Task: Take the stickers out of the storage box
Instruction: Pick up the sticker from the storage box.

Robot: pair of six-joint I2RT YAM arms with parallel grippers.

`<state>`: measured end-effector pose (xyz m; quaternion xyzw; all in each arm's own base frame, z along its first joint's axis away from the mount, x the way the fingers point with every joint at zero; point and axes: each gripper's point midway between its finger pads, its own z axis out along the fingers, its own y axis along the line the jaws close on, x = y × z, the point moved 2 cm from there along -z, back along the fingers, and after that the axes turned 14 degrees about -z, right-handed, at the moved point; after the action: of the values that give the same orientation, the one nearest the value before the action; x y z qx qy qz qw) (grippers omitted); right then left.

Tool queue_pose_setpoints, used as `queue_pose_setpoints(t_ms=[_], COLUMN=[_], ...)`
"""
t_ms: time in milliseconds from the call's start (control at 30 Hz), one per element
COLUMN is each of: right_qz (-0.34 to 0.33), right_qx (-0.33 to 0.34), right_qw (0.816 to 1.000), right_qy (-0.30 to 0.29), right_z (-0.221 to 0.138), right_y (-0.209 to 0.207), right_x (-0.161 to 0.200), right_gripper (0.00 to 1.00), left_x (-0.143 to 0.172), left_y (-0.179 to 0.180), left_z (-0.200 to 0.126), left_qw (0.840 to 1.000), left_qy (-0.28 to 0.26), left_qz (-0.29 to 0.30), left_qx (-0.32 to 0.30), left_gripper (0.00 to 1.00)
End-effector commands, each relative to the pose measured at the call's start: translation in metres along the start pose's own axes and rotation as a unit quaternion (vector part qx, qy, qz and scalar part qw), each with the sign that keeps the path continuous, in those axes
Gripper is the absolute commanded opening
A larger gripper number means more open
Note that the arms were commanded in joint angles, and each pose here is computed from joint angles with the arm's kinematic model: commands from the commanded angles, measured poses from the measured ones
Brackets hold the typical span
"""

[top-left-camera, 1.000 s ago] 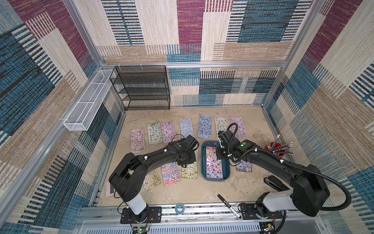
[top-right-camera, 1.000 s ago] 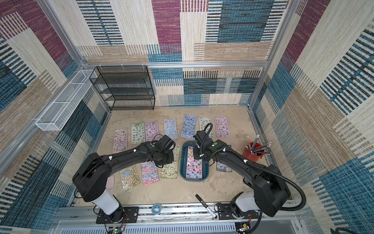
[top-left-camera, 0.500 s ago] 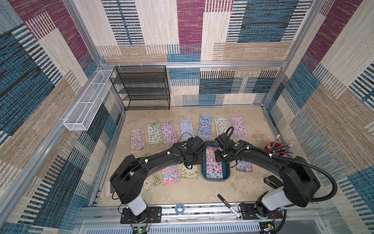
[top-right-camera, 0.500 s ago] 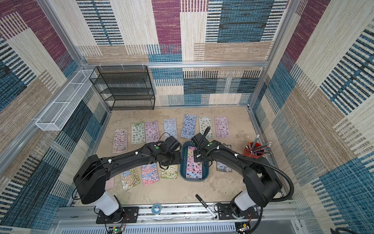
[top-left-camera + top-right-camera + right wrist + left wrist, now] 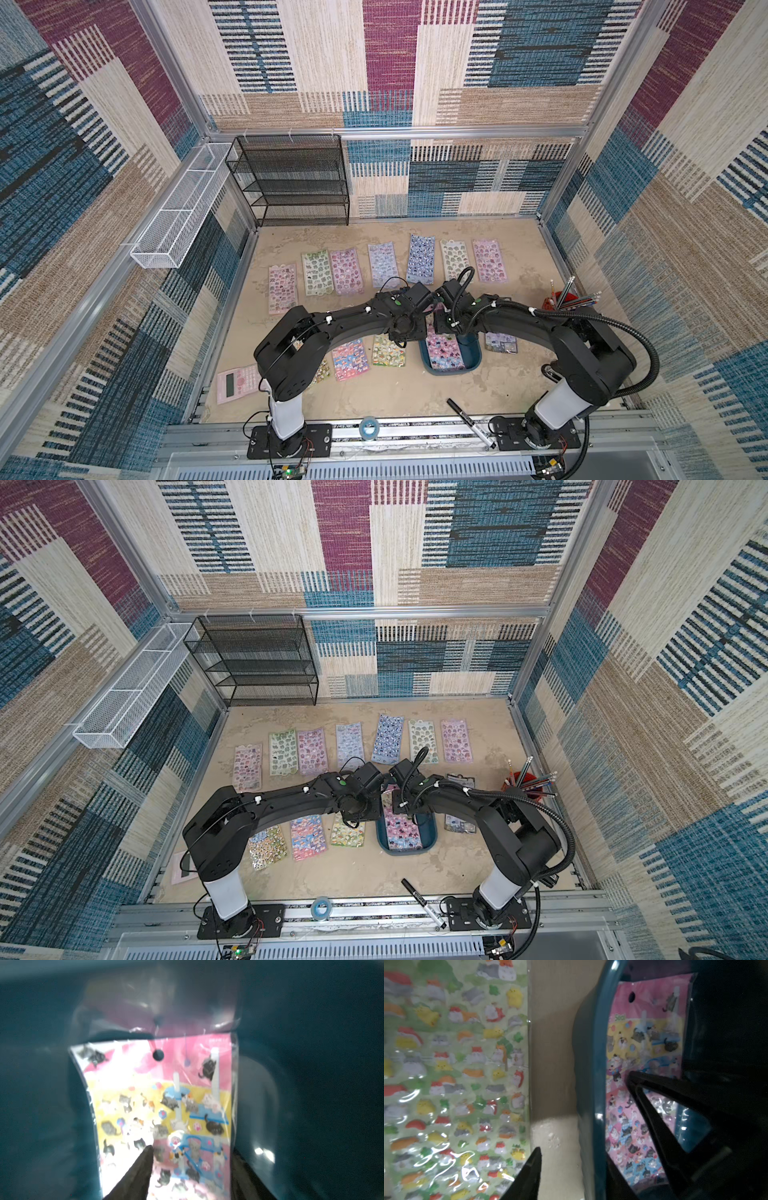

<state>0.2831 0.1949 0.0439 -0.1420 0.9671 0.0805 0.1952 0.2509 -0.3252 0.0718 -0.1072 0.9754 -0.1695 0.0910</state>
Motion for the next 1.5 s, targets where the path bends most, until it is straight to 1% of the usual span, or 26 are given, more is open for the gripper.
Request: queue_pose_setpoints(t_ms=[0, 67, 133, 200, 233, 333, 367, 500, 567, 600, 667, 733, 867, 967, 1100, 1233, 1367, 1467], right_qz=[0.037, 0.054, 0.071, 0.086, 0.094, 0.112, 0.116, 0.12, 0.119, 0.117, 0.112, 0.103, 0.083, 0.074, 0.069, 0.059, 0.027, -0.006], right_qx=[-0.071, -0.097, -0.128, -0.151, -0.162, -0.183, -0.184, -0.187, -0.19, -0.19, -0.184, -0.17, -0.135, -0.115, -0.095, -0.083, -0.111, -0.15], right_qw=[0.997, 0.994, 0.989, 0.985, 0.982, 0.976, 0.975, 0.974, 0.973, 0.973, 0.973, 0.976, 0.981, 0.982, 0.982, 0.98, 0.972, 0.961], right_qy=[0.01, 0.0, -0.012, -0.02, -0.025, -0.037, -0.04, -0.051, -0.06, -0.066, -0.08, -0.091, -0.116, -0.131, -0.146, -0.17, -0.207, -0.232], right_z=[0.002, -0.001, -0.006, -0.011, -0.013, -0.019, -0.02, -0.026, -0.032, -0.036, -0.045, -0.056, -0.079, -0.095, -0.114, -0.137, -0.166, -0.189], right_y=[0.018, 0.021, 0.024, 0.026, 0.026, 0.025, 0.023, 0.02, 0.02, 0.021, 0.019, 0.016, 0.008, 0.002, -0.005, -0.009, 0.0, 0.014], right_x=[0.013, 0.015, 0.016, 0.016, 0.016, 0.016, 0.016, 0.012, 0.007, 0.004, -0.004, -0.013, -0.032, -0.041, -0.049, -0.06, -0.079, -0.093], right_gripper=[0.52, 0.48, 0.46, 0.4, 0.36, 0.15, 0.1, 0.01, 0.0, 0.0, 0.0, 0.0, 0.0, 0.0, 0.0, 0.0, 0.0, 0.0], left_x=[0.0, 0.0, 0.0, 0.001, 0.002, 0.002, 0.002, 0.0, -0.001, -0.001, -0.001, -0.003, -0.01, -0.015, -0.016, -0.019, -0.03, -0.04], left_y=[-0.001, -0.001, -0.001, -0.003, -0.005, -0.007, -0.008, -0.009, -0.011, -0.011, -0.013, -0.017, -0.023, -0.026, -0.03, -0.033, -0.036, -0.04], left_z=[0.004, 0.007, 0.011, 0.014, 0.015, 0.016, 0.015, 0.012, 0.009, 0.009, 0.004, -0.004, -0.025, -0.04, -0.056, -0.074, -0.102, -0.128], left_qw=[1.0, 1.0, 1.0, 1.0, 1.0, 1.0, 1.0, 1.0, 1.0, 1.0, 1.0, 1.0, 0.999, 0.998, 0.997, 0.994, 0.985, 0.973], left_qy=[0.002, 0.002, 0.005, 0.011, 0.014, 0.018, 0.017, 0.013, 0.012, 0.013, 0.012, 0.005, -0.015, -0.029, -0.039, -0.05, -0.078, -0.099], left_qz=[0.006, 0.008, 0.009, 0.01, 0.01, 0.01, 0.01, 0.012, 0.011, 0.01, 0.011, 0.014, 0.02, 0.022, 0.023, 0.021, 0.024, 0.034], left_qx=[0.001, 0.001, -0.001, -0.001, 0.001, 0.003, 0.004, 0.006, 0.009, 0.01, 0.015, 0.021, 0.033, 0.045, 0.065, 0.096, 0.152, 0.207], left_gripper=[0.36, 0.33, 0.27, 0.25, 0.24, 0.24, 0.24, 0.24, 0.27, 0.32, 0.45, 0.53, 0.62, 0.67, 0.73, 0.74, 0.74, 0.73])
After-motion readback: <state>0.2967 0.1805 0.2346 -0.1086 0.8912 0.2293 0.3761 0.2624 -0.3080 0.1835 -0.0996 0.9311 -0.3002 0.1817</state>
